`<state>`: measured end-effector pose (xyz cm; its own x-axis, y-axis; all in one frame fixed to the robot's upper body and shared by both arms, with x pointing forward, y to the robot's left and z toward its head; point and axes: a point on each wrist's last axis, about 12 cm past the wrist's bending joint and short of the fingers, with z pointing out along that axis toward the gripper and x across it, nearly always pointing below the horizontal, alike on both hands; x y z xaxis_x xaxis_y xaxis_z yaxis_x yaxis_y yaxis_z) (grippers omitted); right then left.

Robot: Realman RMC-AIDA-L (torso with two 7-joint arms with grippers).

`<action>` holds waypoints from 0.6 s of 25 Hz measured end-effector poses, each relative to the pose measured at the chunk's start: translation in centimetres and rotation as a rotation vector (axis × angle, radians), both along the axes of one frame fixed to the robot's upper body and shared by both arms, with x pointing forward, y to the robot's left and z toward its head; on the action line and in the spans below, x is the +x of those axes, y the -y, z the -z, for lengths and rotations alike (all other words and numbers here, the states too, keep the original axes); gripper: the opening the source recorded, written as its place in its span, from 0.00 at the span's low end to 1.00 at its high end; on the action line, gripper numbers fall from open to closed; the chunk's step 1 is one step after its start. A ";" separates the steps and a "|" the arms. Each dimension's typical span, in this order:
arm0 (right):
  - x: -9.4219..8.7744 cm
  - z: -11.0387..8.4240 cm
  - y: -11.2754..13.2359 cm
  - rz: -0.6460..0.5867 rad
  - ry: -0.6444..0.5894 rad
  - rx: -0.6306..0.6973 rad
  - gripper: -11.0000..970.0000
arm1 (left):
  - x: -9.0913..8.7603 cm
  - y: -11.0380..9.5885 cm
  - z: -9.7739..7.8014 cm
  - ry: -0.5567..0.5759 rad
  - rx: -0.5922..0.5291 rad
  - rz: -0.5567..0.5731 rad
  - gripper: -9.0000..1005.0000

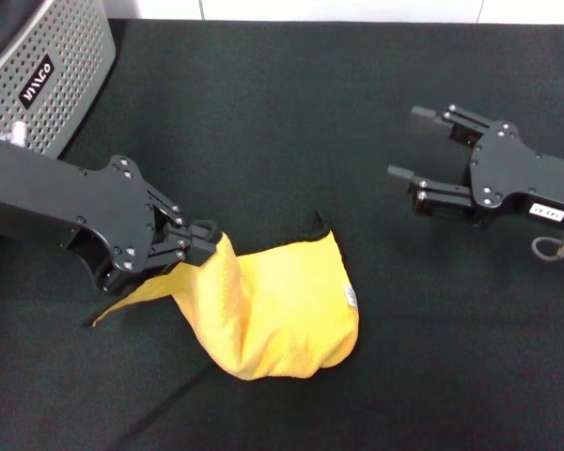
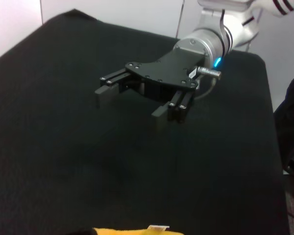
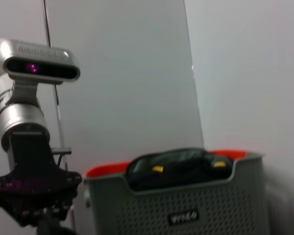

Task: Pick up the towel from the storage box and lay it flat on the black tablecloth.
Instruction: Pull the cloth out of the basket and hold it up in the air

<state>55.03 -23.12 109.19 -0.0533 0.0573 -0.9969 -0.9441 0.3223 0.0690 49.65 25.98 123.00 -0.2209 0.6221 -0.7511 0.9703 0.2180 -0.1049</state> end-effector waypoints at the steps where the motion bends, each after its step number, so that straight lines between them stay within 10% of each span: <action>1: 0.0 0.0 0.0 0.000 0.000 0.000 0.87 | 0.0 0.0 0.1 -0.004 0.005 -0.003 0.04; 15: 1.7 0.5 0.3 -0.024 -0.133 -0.170 0.85 | -0.5 -2.3 -1.7 0.128 -0.112 -0.091 0.04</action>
